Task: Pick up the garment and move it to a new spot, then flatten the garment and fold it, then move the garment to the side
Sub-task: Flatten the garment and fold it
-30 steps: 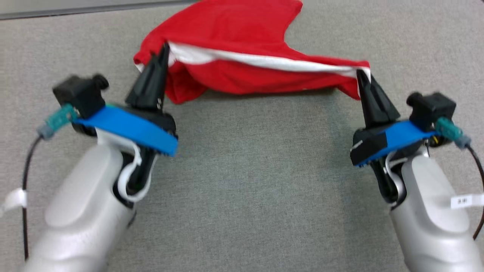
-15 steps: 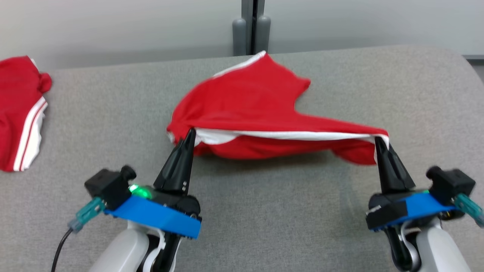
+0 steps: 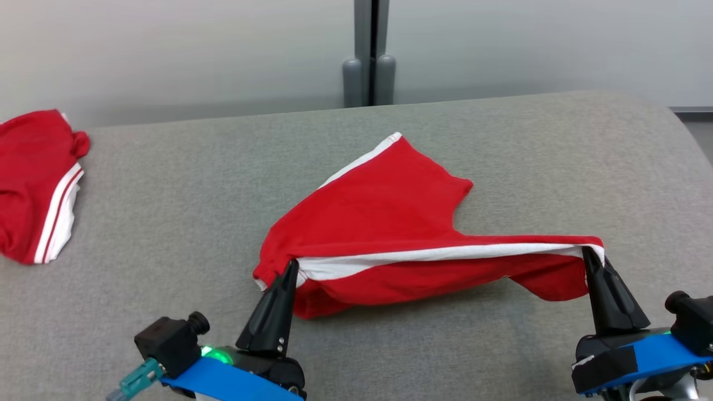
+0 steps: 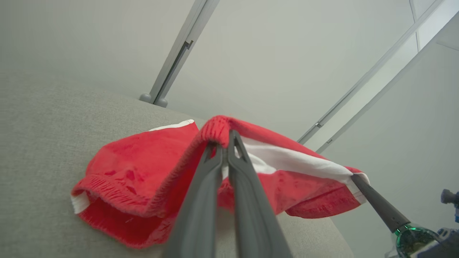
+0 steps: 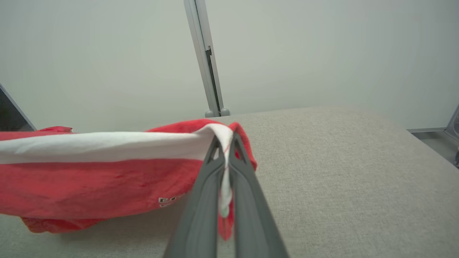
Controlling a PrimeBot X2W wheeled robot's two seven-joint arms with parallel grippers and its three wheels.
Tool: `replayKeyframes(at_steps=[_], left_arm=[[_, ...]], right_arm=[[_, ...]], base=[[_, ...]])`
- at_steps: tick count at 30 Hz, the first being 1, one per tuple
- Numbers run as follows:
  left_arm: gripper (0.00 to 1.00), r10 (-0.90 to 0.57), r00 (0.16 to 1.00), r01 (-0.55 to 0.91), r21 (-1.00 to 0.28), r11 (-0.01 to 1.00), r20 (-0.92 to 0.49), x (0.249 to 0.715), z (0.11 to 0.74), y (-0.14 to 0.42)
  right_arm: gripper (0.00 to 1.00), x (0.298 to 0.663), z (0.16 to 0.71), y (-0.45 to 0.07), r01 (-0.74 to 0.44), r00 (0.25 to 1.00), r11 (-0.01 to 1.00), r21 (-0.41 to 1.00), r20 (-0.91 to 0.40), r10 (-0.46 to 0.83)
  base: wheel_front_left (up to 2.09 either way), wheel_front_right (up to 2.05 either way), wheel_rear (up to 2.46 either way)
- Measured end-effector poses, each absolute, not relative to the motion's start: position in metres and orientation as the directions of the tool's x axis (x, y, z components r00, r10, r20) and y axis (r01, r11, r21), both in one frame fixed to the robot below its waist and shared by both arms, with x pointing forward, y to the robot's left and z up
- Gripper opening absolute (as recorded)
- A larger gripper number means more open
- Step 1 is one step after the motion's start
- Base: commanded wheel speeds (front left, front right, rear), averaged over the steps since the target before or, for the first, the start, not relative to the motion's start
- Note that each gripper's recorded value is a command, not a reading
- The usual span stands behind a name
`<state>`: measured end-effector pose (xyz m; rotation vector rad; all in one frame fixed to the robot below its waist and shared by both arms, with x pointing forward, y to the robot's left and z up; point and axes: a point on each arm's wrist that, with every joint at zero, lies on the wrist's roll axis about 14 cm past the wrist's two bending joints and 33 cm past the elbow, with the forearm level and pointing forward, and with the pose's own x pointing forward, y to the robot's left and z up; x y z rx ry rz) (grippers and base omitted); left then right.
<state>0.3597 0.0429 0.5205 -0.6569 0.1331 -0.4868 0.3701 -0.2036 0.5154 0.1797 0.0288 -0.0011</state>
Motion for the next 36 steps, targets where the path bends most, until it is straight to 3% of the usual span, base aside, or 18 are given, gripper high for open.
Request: replayKeyframes(at_steps=[5,15,22,36], left_arm=[[0.00,-0.430,0.901,0.286,-0.669,0.686,-0.057,0.357,0.496,0.050],[0.00,-0.303,0.934,0.051,-0.767,0.640,-0.190,0.384,0.455,0.068],[0.00,-0.273,0.928,-0.026,-0.772,0.635,-0.255,0.408,0.433,0.074],[0.00,-0.222,0.925,-0.120,-0.790,0.601,-0.309,0.427,0.411,0.088]], right_arm=[[0.00,0.385,0.498,-0.191,-0.027,0.995,0.986,0.167,-0.091,0.042],[0.00,0.462,0.477,-0.157,-0.219,0.954,0.975,0.027,-0.203,0.220],[0.00,0.527,0.469,-0.132,-0.340,0.910,0.938,-0.060,-0.271,0.313],[0.00,0.599,0.429,-0.097,-0.436,0.840,0.897,-0.078,-0.394,0.373]], base=[[0.00,0.00,0.00],[0.00,0.00,0.00],[0.00,0.00,0.00],[0.00,0.00,0.00]])
